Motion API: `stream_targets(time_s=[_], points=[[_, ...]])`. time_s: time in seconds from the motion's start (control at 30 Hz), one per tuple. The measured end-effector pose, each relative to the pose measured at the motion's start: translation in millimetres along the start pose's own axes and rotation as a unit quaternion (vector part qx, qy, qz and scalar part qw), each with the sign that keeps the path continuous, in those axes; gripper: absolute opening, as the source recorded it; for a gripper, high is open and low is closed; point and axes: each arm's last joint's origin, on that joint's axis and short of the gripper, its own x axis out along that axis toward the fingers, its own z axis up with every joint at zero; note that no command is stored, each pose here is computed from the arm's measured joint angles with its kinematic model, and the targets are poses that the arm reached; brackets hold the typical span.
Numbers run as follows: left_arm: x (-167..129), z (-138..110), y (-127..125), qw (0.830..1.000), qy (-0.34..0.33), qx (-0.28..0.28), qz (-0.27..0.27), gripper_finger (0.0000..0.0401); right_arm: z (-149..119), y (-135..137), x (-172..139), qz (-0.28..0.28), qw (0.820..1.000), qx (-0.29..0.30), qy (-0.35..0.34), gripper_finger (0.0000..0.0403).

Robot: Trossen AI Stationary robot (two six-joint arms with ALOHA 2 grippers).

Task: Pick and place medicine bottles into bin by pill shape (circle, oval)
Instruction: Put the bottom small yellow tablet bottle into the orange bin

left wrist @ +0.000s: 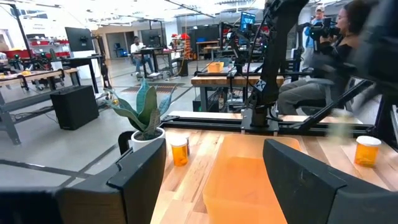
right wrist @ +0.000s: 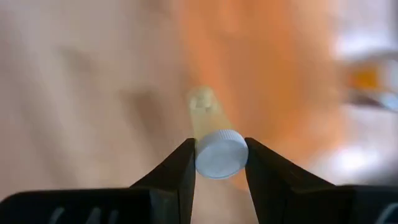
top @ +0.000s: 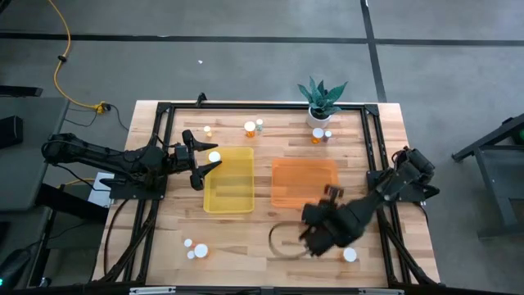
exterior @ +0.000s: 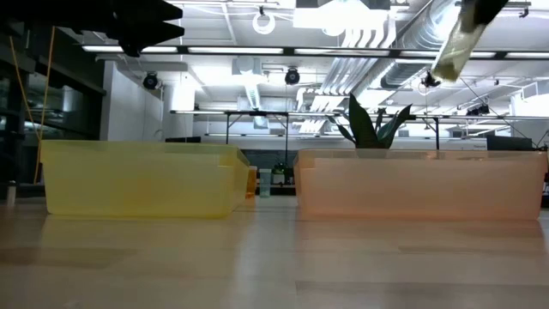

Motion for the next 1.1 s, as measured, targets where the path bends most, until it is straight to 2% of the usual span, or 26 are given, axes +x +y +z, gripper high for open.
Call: stream_targets(time_s=[0.07,0.2,0.3,0.43,0.6,0.77,0.93,1.1], points=[[0,0,0,1.000,0.000,0.000,0.000,0.0257,5,-13,9,-0.025,0.999,0.010,0.027,0.0104],[0,0,0,1.000,0.000,0.000,0.000,0.0257,17,-37,44,0.006,0.996,-0.009,0.093,0.0103],[0,0,0,1.000,0.000,0.000,0.000,0.0257,21,-61,76,-0.009,0.985,-0.017,0.170,0.0103],[0,0,0,1.000,0.000,0.000,0.000,0.0257,23,-94,108,-0.024,0.974,-0.009,0.225,0.0103],[0,0,0,1.000,0.000,0.000,0.000,0.0257,26,-118,137,0.013,0.971,-0.002,0.241,0.0103],[0,0,0,1.000,0.000,-0.001,0.000,0.0257,33,-131,155,0.061,0.974,-0.005,0.219,0.0103],[0,0,0,1.000,0.000,-0.002,0.000,0.0257,36,-145,160,0.052,0.973,0.005,0.223,0.0103],[0,0,0,1.000,0.000,-0.018,0.000,0.0257,37,-156,164,0.052,0.971,0.043,0.230,0.0103]])
